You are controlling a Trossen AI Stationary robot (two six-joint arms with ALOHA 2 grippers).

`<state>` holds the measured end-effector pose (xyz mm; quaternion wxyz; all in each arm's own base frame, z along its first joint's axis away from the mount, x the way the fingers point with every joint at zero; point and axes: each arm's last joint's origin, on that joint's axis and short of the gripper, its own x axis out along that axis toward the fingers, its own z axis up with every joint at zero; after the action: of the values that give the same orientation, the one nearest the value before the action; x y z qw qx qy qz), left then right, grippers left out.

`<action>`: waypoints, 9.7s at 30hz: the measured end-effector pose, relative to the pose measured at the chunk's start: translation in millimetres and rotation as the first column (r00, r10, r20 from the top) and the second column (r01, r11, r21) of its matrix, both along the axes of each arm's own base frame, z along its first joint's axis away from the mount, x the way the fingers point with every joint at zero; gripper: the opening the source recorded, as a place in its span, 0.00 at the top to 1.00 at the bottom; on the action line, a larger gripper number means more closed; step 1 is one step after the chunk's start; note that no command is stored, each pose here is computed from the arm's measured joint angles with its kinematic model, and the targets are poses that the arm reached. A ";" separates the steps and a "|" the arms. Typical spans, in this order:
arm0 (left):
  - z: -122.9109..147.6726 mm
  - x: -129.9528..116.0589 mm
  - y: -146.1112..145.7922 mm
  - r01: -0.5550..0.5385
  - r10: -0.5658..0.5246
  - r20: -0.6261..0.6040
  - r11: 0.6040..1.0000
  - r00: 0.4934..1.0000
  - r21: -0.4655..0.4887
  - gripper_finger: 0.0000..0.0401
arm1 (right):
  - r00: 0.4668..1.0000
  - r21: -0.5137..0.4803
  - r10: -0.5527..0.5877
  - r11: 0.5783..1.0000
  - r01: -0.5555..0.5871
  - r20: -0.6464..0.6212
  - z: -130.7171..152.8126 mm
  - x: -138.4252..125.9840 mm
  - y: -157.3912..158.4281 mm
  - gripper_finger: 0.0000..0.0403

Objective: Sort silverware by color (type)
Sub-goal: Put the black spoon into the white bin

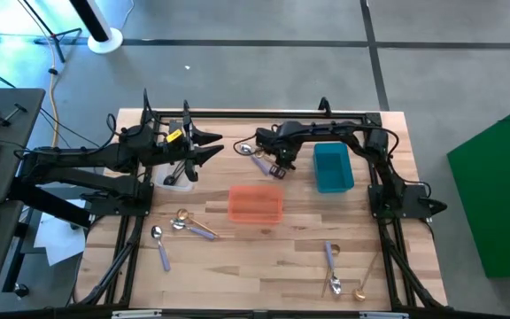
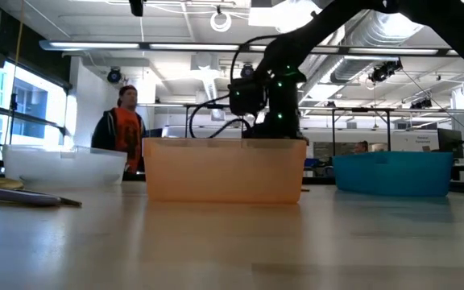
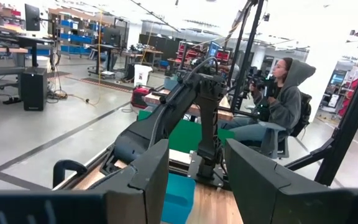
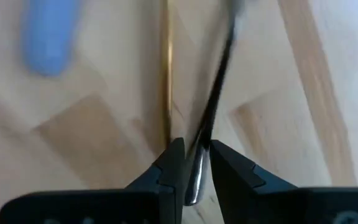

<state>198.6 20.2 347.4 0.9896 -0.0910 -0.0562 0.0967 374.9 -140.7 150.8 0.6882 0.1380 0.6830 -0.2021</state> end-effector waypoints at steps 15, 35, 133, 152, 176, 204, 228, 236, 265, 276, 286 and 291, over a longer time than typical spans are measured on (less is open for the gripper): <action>0.0 0.0 0.0 0.000 0.000 0.000 1.000 1.000 0.000 0.64 | 0.988 0.043 0.085 0.995 -0.091 0.127 38.0 0.3 -11.4 0.85; 0.1 0.0 0.0 0.000 0.000 0.001 1.000 1.000 0.001 0.64 | 0.923 0.080 -0.188 0.982 0.171 0.335 48.9 -19.8 -26.6 0.84; 0.0 0.0 -0.1 0.004 -0.004 0.000 1.000 1.000 0.002 0.64 | 0.899 -0.006 -0.187 0.978 0.206 0.397 70.2 -58.4 -5.2 1.00; -0.1 0.0 0.0 -0.001 0.001 -0.012 0.999 1.000 0.052 0.64 | 0.271 -0.044 0.044 0.999 -0.007 0.962 127.8 -105.1 98.5 1.00; -1.3 1.2 -1.0 0.034 -0.033 -0.018 0.999 0.999 0.038 0.64 | 0.084 -0.302 0.303 0.953 -0.016 0.949 189.2 -93.9 125.7 1.00; -31.4 67.2 0.0 0.196 -0.198 -0.064 0.980 0.978 -0.027 0.64 | -0.193 -0.289 0.285 0.957 0.010 0.939 187.2 -59.6 125.7 1.00; -36.4 100.6 2.5 0.212 -0.213 -0.066 0.977 0.975 -0.026 0.96 | -0.182 -0.288 0.283 0.957 -0.002 0.942 180.7 -53.9 124.4 1.00; -37.6 100.3 3.2 0.206 -0.206 -0.084 0.979 0.975 -0.005 0.97 | -0.175 -0.289 0.284 0.957 -0.004 0.943 179.8 -53.8 124.3 0.99; -19.2 -30.5 -0.8 0.027 -0.026 -0.019 0.996 0.999 0.084 0.97 | 0.020 -0.306 0.305 0.947 0.102 0.952 222.1 -135.9 115.8 0.54; -19.8 -40.8 -2.3 0.030 -0.029 -0.009 0.996 1.000 0.084 0.97 | 0.039 -0.339 0.337 0.939 0.054 0.941 216.7 -130.0 116.5 0.54; -20.5 -39.6 -2.2 0.030 -0.029 -0.015 0.995 0.999 0.091 0.97 | 0.025 -0.452 0.451 0.892 0.027 0.892 218.8 -130.2 119.4 0.54; -20.5 -39.6 -2.2 0.029 -0.027 -0.019 0.994 0.999 0.109 0.97 | -0.011 -0.490 0.490 0.869 -0.070 0.871 217.7 -129.7 125.9 0.54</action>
<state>158.9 18.0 326.9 0.9947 -0.0367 -0.0516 0.0805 245.1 -14.8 368.5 0.9999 -0.0135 -0.0030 -0.0094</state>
